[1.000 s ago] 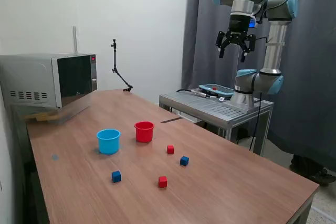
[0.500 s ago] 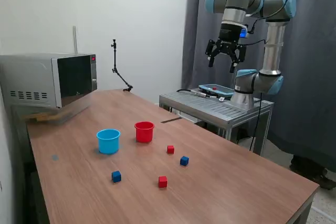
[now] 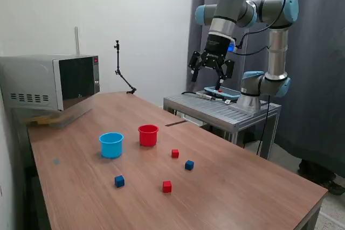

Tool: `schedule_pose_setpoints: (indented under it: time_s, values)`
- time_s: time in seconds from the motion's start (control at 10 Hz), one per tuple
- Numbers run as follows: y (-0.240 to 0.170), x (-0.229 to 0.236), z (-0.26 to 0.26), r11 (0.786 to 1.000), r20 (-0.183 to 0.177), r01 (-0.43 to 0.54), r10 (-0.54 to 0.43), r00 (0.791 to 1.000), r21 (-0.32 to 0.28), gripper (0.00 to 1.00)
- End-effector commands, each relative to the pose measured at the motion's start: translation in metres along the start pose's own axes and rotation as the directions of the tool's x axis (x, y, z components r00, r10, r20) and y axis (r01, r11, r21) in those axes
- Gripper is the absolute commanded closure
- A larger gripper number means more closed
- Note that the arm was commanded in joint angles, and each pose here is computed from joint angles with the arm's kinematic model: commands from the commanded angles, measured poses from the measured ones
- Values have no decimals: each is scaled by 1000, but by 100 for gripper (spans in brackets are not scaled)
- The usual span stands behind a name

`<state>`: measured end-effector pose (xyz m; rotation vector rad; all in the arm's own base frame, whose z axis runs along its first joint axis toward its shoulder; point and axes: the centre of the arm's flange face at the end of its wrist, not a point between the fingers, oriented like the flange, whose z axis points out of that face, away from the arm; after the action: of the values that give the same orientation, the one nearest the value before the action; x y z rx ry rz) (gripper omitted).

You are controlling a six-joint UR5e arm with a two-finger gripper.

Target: Place red objects in the red bin, and blue objects in the blue bin.

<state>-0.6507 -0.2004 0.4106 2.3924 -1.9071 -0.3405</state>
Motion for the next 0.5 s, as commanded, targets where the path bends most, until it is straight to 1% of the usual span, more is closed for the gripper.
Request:
schedule_pose_setpoints:
  time_s: [0.0, 0.1, 0.2, 0.4]
  values:
    - [34, -5, 36, 998, 31, 15, -13, 999, -56, 0]
    - [46, -14, 59, 998, 33, 6, -5, 999, -55, 0]
    - [51, -19, 72, 998, 33, 15, -13, 999, -59, 0]
    - [65, -30, 99, 998, 33, 3, -1, 999, -66, 0]
